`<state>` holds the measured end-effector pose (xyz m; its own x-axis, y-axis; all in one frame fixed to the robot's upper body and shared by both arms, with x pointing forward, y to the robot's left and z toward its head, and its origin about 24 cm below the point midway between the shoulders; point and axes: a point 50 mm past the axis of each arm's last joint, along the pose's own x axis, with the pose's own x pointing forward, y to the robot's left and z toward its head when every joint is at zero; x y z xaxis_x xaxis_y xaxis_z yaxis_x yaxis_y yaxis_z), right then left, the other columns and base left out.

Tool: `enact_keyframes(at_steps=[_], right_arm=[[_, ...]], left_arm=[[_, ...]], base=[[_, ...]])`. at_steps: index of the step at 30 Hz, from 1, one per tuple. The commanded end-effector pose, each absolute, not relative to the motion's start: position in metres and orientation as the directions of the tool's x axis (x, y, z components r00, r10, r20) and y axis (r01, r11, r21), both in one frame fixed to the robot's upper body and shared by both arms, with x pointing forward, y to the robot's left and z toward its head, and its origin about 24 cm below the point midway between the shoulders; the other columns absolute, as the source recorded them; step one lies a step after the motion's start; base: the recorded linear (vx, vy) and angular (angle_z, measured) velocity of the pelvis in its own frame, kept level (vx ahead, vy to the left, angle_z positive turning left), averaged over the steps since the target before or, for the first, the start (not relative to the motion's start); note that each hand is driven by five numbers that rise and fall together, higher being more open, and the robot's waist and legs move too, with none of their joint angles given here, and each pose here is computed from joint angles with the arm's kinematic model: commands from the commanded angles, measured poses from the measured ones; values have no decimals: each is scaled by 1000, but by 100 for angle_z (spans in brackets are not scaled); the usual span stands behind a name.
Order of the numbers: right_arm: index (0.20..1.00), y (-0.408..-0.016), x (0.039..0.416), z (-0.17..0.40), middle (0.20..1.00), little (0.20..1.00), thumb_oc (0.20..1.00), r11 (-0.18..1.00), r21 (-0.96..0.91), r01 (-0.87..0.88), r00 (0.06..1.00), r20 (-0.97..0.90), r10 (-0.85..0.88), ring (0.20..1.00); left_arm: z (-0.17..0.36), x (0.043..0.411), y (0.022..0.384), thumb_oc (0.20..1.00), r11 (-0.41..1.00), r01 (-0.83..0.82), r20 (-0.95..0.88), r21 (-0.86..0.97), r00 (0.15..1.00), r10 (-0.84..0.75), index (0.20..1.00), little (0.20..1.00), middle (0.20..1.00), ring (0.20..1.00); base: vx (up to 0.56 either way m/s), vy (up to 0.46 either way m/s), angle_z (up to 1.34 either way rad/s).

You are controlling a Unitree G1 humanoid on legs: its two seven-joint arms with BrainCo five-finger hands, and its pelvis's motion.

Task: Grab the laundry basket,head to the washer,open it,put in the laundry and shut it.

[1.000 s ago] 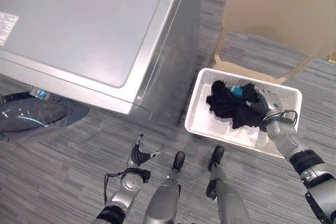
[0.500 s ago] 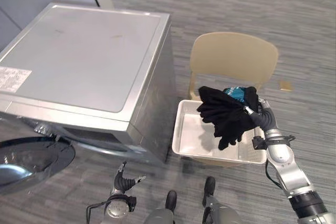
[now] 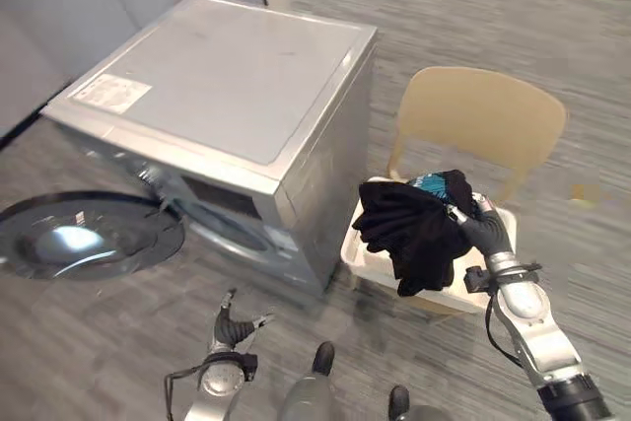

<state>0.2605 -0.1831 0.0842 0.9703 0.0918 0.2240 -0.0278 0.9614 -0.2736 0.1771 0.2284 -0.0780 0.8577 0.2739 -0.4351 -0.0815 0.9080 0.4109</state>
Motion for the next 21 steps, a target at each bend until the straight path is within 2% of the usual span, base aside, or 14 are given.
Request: enact_keyframes(at_steps=[1, 4, 6, 7, 10, 15, 18, 21], right_arm=[[200, -178, 259, 134, 200, 200, 200, 973, -230, -6, 878, 465, 115, 200], [200, -178, 259, 139, 200, 200, 200, 972, -236, -8, 870, 478, 124, 200], [200, -173, 257, 149, 200, 200, 200, 963, -260, -66, 845, 498, 192, 200], [200, -173, 257, 149, 200, 200, 200, 963, -260, -66, 845, 498, 192, 200], [200, -162, 253, 157, 200, 200, 200, 948, -281, -148, 809, 517, 279, 200], [200, -131, 253, 165, 200, 200, 200, 909, -274, -314, 739, 530, 416, 200], [200, -99, 256, 167, 200, 200, 200, 851, -260, -457, 680, 514, 522, 200], [200, -82, 258, 171, 200, 200, 200, 817, -263, -514, 641, 516, 569, 200]], left_arm=[[-37, 205, 238, 1000, 906, -152, -237, 395, 936, 260, 1000, 1000, 1000, 1000], [-23, 215, 230, 1000, 912, -126, -174, 391, 963, 207, 1000, 1000, 1000, 1000], [0, 226, 215, 1000, 921, -63, -69, 384, 993, 97, 1000, 1000, 1000, 1000], [0, 226, 215, 1000, 921, -63, -69, 384, 993, 97, 1000, 1000, 1000, 1000], [24, 232, 194, 1000, 913, 36, 34, 407, 998, -55, 1000, 1000, 1000, 1000], [46, 240, 165, 1000, 887, 145, 122, 438, 968, -218, 1000, 1000, 1000, 1000], [63, 251, 141, 1000, 845, 206, 186, 494, 924, -334, 1000, 1000, 1000, 1000], [77, 259, 126, 1000, 826, 220, 241, 518, 890, -387, 1000, 1000, 1000, 1000]], base=[[-445, -36, 138], [-379, -14, 116], [-270, 19, 70], [-154, 32, 106], [-52, 111, 120], [16, 139, 30], [8, 117, -2], [-11, 73, -5]])
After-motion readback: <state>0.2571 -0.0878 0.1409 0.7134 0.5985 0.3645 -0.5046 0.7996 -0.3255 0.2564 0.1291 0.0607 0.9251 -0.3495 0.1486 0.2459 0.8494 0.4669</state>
